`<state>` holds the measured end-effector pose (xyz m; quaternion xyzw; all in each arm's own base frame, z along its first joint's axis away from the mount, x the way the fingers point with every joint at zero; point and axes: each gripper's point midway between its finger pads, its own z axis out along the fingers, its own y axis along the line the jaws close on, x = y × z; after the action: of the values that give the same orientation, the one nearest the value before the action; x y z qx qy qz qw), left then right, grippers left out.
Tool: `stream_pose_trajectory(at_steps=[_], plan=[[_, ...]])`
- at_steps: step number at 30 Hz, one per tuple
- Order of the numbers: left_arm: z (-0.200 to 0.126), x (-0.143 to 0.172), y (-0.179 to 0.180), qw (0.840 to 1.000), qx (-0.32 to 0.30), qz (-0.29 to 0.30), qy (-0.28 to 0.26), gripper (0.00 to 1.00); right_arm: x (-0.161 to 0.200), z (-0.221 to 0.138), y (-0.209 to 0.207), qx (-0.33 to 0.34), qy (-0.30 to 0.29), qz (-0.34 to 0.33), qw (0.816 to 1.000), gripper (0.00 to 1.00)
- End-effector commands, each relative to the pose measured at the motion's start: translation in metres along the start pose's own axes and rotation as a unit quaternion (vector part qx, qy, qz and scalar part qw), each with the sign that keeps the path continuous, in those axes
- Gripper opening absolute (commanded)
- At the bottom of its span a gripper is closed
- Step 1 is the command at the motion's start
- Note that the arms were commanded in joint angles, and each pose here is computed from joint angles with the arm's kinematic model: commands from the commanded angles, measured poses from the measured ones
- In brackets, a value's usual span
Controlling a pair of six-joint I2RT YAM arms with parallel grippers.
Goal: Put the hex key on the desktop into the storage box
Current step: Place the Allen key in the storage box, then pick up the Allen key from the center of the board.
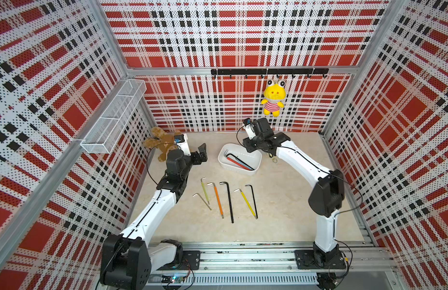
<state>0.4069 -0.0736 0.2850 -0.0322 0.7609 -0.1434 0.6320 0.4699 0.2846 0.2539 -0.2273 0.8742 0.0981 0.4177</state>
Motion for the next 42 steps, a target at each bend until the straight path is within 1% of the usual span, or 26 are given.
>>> stream_pose_trajectory(at_steps=[1, 5, 9, 11, 15, 18, 19, 24, 29, 30, 42], plan=[[-0.002, -0.016, -0.011, 1.000, 0.020, -0.001, -0.014, 0.99, 0.036, -0.024, -0.006, 0.033, 0.041, 0.043, 0.998, 0.52], [0.000, -0.015, -0.015, 1.000, 0.028, -0.002, -0.011, 0.99, 0.091, -0.044, -0.009, 0.050, 0.103, 0.081, 0.990, 0.53], [0.002, -0.014, -0.016, 0.999, 0.032, -0.002, -0.006, 0.99, 0.142, -0.054, 0.003, 0.037, 0.174, 0.136, 0.975, 0.52], [0.003, -0.013, -0.017, 0.999, 0.034, -0.002, -0.004, 0.99, 0.162, -0.054, 0.010, 0.040, 0.204, 0.144, 0.967, 0.51], [0.003, -0.011, -0.017, 0.999, 0.033, -0.002, -0.002, 0.99, 0.207, -0.040, 0.027, 0.052, 0.270, 0.146, 0.950, 0.51], [0.002, -0.011, -0.017, 1.000, 0.031, -0.001, -0.003, 0.99, 0.230, -0.029, 0.040, 0.052, 0.298, 0.138, 0.943, 0.52], [0.002, -0.010, -0.017, 1.000, 0.031, -0.001, -0.002, 0.99, 0.232, -0.022, 0.047, 0.040, 0.297, 0.138, 0.944, 0.52], [0.002, -0.008, -0.018, 1.000, 0.029, 0.003, 0.002, 0.99, 0.250, -0.003, 0.061, 0.040, 0.324, 0.121, 0.937, 0.52], [0.001, -0.008, -0.017, 1.000, 0.024, 0.006, 0.002, 0.99, 0.275, 0.004, 0.064, 0.047, 0.355, 0.108, 0.928, 0.52], [0.001, -0.008, -0.017, 1.000, 0.025, 0.006, 0.002, 0.99, 0.272, 0.009, 0.072, 0.037, 0.347, 0.136, 0.927, 0.50], [-0.001, -0.009, -0.017, 1.000, 0.023, 0.007, 0.000, 0.99, 0.286, 0.019, 0.080, 0.042, 0.364, 0.125, 0.922, 0.49]])
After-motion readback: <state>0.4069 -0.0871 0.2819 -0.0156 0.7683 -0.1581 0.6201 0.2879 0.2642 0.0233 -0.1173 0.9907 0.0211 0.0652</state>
